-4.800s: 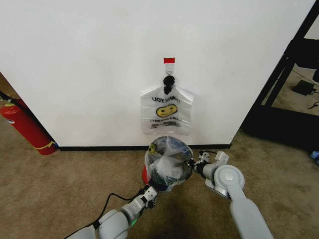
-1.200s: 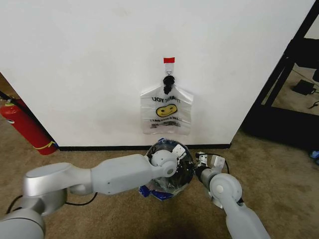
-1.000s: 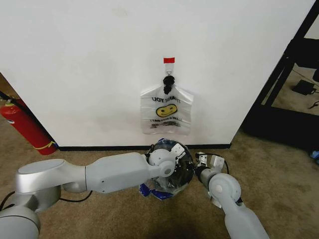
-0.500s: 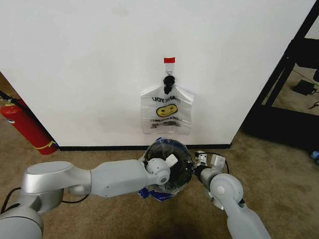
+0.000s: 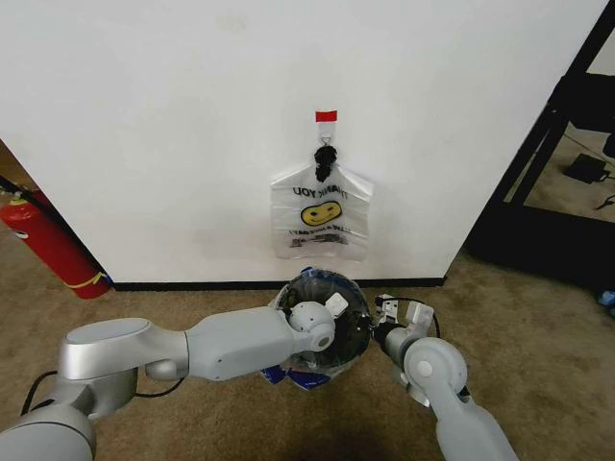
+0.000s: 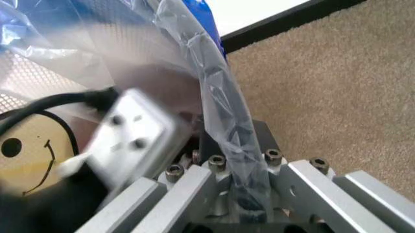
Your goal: Pick up the garbage bag from the wall and place it over the trash bin.
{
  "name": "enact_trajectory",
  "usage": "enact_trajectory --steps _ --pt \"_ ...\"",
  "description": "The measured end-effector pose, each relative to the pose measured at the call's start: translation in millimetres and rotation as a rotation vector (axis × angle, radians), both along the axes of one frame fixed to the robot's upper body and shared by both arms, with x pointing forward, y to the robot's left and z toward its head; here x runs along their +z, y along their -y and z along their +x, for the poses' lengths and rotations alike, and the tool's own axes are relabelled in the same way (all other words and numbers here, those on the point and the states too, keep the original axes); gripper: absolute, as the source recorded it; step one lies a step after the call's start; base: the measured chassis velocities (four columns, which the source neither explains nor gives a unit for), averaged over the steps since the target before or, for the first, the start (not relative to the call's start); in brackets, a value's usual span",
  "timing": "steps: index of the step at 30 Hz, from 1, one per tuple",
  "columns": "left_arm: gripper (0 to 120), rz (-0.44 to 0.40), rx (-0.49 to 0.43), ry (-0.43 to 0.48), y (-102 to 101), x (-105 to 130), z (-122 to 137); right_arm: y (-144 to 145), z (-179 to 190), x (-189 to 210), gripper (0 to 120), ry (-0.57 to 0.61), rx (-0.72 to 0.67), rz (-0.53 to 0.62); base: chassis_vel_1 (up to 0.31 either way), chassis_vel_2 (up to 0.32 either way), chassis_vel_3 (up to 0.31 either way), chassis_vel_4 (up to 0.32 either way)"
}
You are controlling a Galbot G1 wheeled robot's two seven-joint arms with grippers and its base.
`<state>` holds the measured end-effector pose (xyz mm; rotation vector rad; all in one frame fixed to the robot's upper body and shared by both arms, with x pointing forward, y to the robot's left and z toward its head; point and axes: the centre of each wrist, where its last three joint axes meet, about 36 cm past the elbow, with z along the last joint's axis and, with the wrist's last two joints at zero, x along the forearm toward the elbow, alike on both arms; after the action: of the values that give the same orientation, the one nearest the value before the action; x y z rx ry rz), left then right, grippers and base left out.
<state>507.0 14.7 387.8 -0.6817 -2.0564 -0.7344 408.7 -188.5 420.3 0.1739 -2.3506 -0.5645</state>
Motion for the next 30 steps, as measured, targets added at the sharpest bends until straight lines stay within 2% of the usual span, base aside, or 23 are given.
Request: enact_trajectory --steps 3,7,9,11,12,14,16,17,19,23,25,28,30 --pt "0 -0.026 -0.002 -0.002 -0.8 9.8 -5.2 0.9 2.5 -2.9 0 -0.005 -0.006 -0.005 0.000 0.000 0.000 0.000" --pt "0 -0.138 -0.012 -0.001 -13.1 54.2 -26.3 6.8 9.1 -13.8 0 -0.025 -0.031 -0.019 0.000 0.000 0.000 0.000" --pt "0 -0.156 -0.017 0.000 -16.0 61.5 -30.5 7.5 9.9 -14.9 0 -0.027 -0.034 -0.019 0.000 0.000 0.000 0.000" --pt "0 -0.238 -0.029 0.025 -22.6 86.9 -44.8 9.7 12.4 -17.9 0 -0.032 -0.047 -0.016 0.000 0.000 0.000 0.000" --pt "0 -0.258 -0.029 0.033 -24.0 92.0 -47.1 10.2 12.7 -18.2 0 -0.033 -0.050 -0.015 0.000 0.000 0.000 0.000" --pt "0 -0.416 -0.010 0.109 -38.9 132.3 -59.6 13.8 14.4 -18.6 0 -0.029 -0.073 -0.004 0.000 0.000 0.000 0.000" --pt "0 -0.490 0.030 0.150 -56.0 149.2 -58.9 14.8 15.7 -17.3 0 -0.023 -0.085 0.009 0.000 0.000 0.000 0.000" --pt "0 -0.490 0.030 0.150 -56.0 149.2 -58.9 14.8 15.7 -17.3 0 -0.023 -0.085 0.009 0.000 0.000 0.000 0.000" --pt "0 -0.596 0.094 0.179 -90.0 156.8 -58.1 19.8 17.2 -13.0 0 -0.015 -0.106 0.032 0.000 0.000 0.000 0.000" --pt "0 -0.708 0.219 0.177 -138.1 147.7 -65.1 31.1 17.7 -6.1 0 -0.003 -0.133 0.048 0.000 0.000 0.000 0.000" --pt "0 -0.724 0.237 0.181 -144.7 147.0 -66.8 32.6 17.7 -5.3 0 -0.002 -0.136 0.049 0.000 0.000 0.000 0.000" --pt "13 -0.792 0.288 0.207 -166.4 132.9 -81.3 40.3 16.0 -0.2 0 0.006 -0.154 0.062 0.000 0.000 0.000 0.000" --pt "23 -0.799 0.321 0.279 -180.6 106.6 -91.1 48.1 11.0 3.7 0 0.011 -0.172 0.070 0.000 0.000 0.000 0.000"
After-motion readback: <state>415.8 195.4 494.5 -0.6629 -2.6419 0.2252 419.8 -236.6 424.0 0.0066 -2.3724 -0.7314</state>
